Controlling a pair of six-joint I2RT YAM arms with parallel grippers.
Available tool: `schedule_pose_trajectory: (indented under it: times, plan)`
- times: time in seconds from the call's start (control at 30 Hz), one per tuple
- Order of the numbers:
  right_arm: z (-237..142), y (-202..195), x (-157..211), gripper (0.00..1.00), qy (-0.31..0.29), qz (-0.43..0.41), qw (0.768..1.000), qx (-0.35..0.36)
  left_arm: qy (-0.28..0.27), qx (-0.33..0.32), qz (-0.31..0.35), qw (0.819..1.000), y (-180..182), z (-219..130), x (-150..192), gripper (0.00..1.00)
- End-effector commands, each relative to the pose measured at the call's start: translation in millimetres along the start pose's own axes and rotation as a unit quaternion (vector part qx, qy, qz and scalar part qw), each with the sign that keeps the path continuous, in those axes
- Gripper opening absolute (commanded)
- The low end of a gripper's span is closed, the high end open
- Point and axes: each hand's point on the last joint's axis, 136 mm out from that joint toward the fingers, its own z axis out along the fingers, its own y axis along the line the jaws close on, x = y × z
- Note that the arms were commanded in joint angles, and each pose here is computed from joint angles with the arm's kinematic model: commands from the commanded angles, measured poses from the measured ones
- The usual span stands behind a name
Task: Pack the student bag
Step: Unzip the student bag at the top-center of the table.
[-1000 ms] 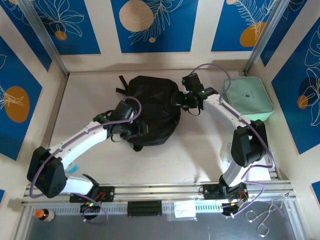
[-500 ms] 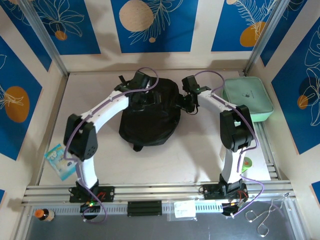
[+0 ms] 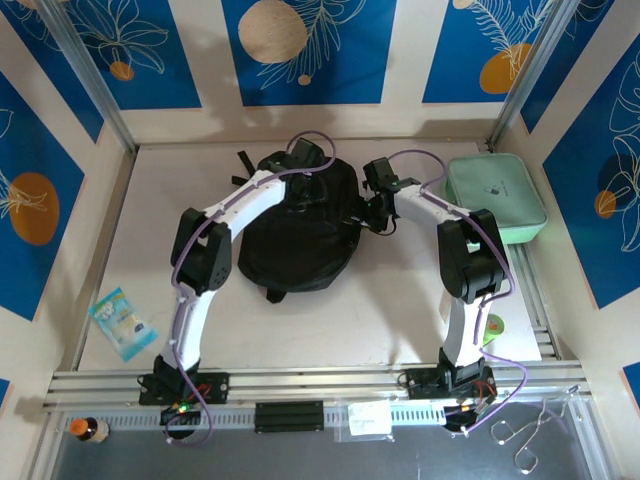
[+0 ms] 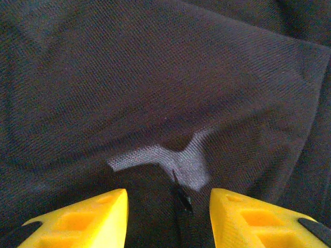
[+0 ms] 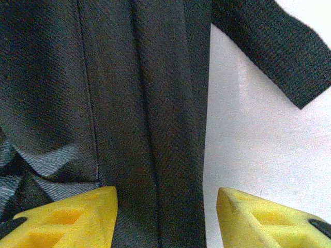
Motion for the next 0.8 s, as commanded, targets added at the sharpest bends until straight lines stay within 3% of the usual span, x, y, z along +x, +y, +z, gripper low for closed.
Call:
schedule_pose_trajectory:
  times: [0.0, 0.23, 0.57, 0.77]
  plan:
    - [6.5, 0.8, 9.2, 0.53, 0.017, 0.005, 1.000, -0.005, 0.016, -0.018, 0.006, 1.000, -2.2, 6.0, 10.2, 0.44]
    - [11.1, -5.2, 12.7, 0.53, 0.019, 0.007, 1.000, 0.008, 0.055, 0.003, 0.034, 0.998, -21.2, 23.2, 26.1, 0.45]
    - [17.2, -14.4, 18.3, 0.50, 0.025, 0.018, 0.999, 0.018, 0.054, -0.020, 0.035, 0.998, -17.6, 24.1, 25.4, 0.10]
    - [19.1, -26.3, 18.2, 0.46, 0.020, 0.026, 0.998, 0.047, 0.014, -0.009, 0.041, 0.999, -23.0, -6.6, 5.4, 0.04]
